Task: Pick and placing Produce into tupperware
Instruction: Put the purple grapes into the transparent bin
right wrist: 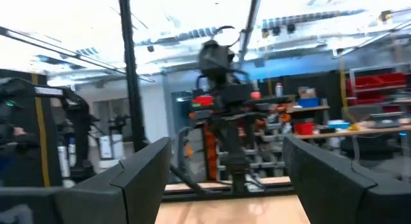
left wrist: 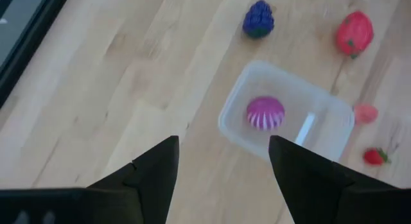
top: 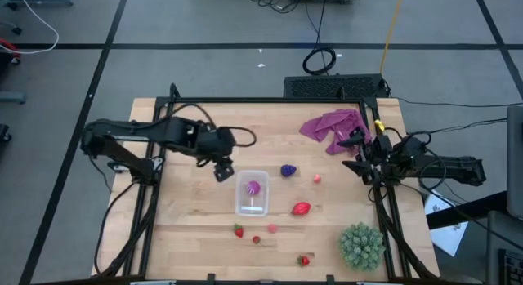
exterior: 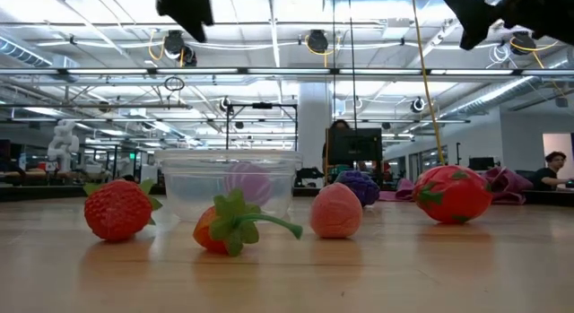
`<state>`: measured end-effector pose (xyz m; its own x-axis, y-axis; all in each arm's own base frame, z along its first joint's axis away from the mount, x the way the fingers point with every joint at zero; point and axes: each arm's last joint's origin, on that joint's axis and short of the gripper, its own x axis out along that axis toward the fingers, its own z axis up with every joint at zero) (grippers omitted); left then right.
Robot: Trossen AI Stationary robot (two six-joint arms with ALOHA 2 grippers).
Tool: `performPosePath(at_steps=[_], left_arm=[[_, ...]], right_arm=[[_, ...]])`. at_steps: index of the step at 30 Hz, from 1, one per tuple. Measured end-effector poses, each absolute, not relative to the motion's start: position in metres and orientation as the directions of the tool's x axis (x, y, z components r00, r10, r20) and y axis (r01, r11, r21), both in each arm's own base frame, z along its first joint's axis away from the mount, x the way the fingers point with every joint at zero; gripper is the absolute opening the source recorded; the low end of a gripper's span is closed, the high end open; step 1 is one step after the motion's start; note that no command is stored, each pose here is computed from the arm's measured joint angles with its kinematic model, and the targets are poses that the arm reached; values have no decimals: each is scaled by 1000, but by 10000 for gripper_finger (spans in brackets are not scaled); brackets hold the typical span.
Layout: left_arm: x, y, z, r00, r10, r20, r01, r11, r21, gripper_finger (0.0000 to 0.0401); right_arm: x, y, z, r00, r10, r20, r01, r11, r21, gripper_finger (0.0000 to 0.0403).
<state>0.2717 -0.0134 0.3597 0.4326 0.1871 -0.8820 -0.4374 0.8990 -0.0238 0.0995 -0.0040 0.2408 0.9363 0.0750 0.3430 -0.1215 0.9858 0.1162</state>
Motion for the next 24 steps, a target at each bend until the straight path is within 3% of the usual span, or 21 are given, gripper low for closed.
performPosePath(at_steps=[7, 13, 20, 24], left_arm=[[250, -25, 368, 405, 258, -877, -472, 881, 41, 233], [241, -26, 367, 342, 287, -895, -469, 877, 102, 232], [224, -20, 365, 187, 393, -900, -542, 806, 239, 232], [213, -18, 373, 223, 404, -887, -553, 802, 226, 232]], right_arm=[[126, -6, 278, 987, 67, 148, -78, 994, 70, 290], [167, -10, 304, 993, 66, -102, -62, 997, 41, 290], [210, -13, 320, 903, 66, -425, -38, 997, 73, 290], [228, -16, 323, 835, 31, -550, 8, 998, 68, 290]])
